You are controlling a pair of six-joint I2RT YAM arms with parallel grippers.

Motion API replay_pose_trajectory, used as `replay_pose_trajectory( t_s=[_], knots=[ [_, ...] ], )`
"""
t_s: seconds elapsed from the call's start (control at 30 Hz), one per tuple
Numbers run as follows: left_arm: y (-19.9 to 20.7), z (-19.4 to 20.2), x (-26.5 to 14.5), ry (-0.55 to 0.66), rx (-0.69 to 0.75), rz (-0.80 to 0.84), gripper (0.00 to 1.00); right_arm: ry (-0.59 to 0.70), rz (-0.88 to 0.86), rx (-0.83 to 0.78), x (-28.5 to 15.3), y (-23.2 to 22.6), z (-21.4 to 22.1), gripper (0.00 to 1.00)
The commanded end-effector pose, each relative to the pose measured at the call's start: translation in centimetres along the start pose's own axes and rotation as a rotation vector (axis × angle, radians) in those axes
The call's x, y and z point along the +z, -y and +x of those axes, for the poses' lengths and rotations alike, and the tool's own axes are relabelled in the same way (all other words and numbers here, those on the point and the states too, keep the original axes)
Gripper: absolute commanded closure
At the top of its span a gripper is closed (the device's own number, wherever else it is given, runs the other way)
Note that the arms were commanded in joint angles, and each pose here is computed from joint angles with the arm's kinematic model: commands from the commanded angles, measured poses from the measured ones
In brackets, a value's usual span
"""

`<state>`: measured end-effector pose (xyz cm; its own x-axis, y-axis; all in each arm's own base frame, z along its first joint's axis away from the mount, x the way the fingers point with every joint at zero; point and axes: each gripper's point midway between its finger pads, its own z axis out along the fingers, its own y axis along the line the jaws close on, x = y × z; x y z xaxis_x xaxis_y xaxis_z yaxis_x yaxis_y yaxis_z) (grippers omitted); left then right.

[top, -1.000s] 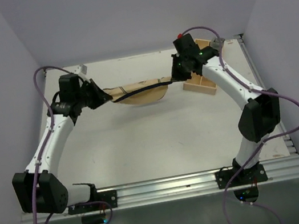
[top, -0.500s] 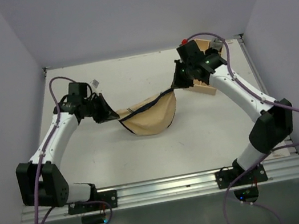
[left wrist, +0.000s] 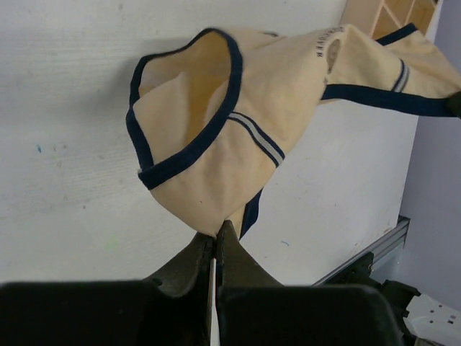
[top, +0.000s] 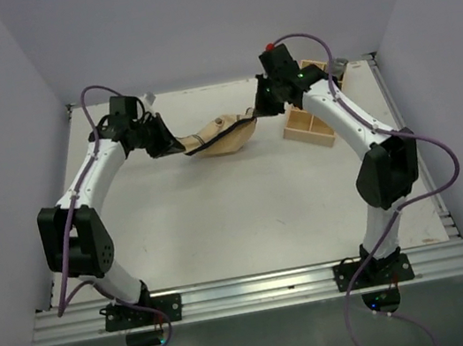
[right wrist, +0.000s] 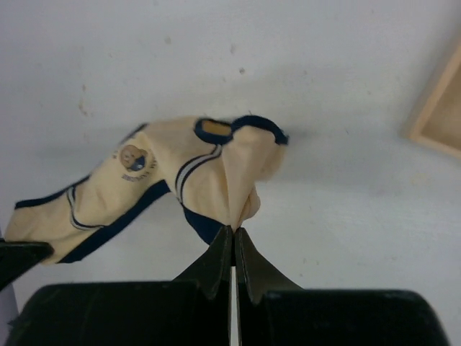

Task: Roll the underwear
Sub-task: Flatten the underwear

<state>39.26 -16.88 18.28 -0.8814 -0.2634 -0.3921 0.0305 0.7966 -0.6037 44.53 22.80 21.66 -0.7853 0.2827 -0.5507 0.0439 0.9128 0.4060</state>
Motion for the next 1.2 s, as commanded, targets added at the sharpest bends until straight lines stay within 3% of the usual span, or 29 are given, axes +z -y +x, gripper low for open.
replay_pose_trajectory(
  t_s=[0.0,0.27,0.47,0.5,0.53,0.57,0.6,0.7,0.8,0.87,0.97,1.17],
  knots=[
    [-2.5,3.8,0.2,-0.052,-0.009,-0.034,1.0,-0.054,0.004,-0.021,-2.1,2.1,3.8,1.0],
    [-8.3,17.4,0.1,-0.205,-0.133,-0.059,1.0,-0.224,0.06,0.022,-1.8,9.1,15.6,1.0],
    [-9.9,22.4,-0.6,-0.249,-0.15,-0.054,0.99,-0.285,0.088,0.015,-2.6,12.4,20.6,1.0],
    [-9.5,22.6,-0.6,-0.246,-0.152,-0.044,0.9,-0.291,0.091,0.017,-2.6,12.7,21.1,1.0],
    [-9.4,22.7,-0.6,-0.247,-0.153,-0.049,0.86,-0.302,0.093,0.021,-2.7,13.1,21.7,0.98],
    [-9.2,22.9,-0.7,-0.248,-0.158,-0.054,0.82,-0.311,0.087,0.031,-2.9,13.3,22.3,0.86],
    [-9.2,23.0,-0.9,-0.246,-0.164,-0.062,0.7,-0.316,0.088,0.035,-3.2,13.4,22.6,0.81],
    [-9.3,23.1,-1.9,-0.255,-0.207,-0.118,0.5,-0.285,0.113,0.03,-4.4,13.9,22.2,0.71],
    [-10.1,20.5,-3.9,-0.143,-0.207,-0.266,0.43,-0.252,0.136,0.016,-5.6,13.7,20.7,0.64],
    [-9.2,18.0,-4.6,-0.061,-0.172,-0.271,0.35,-0.238,0.15,0.011,-6.1,13.4,19.7,0.55],
    [-7.8,14.6,-3.7,0.008,-0.09,-0.212,0.34,-0.215,0.164,-0.005,-5.5,13.1,18.5,0.53],
    [-7.0,9.9,2.4,-0.035,0.024,-0.128,0.38,-0.263,0.198,-0.065,-1.5,13.4,18.1,0.56]
  ],
)
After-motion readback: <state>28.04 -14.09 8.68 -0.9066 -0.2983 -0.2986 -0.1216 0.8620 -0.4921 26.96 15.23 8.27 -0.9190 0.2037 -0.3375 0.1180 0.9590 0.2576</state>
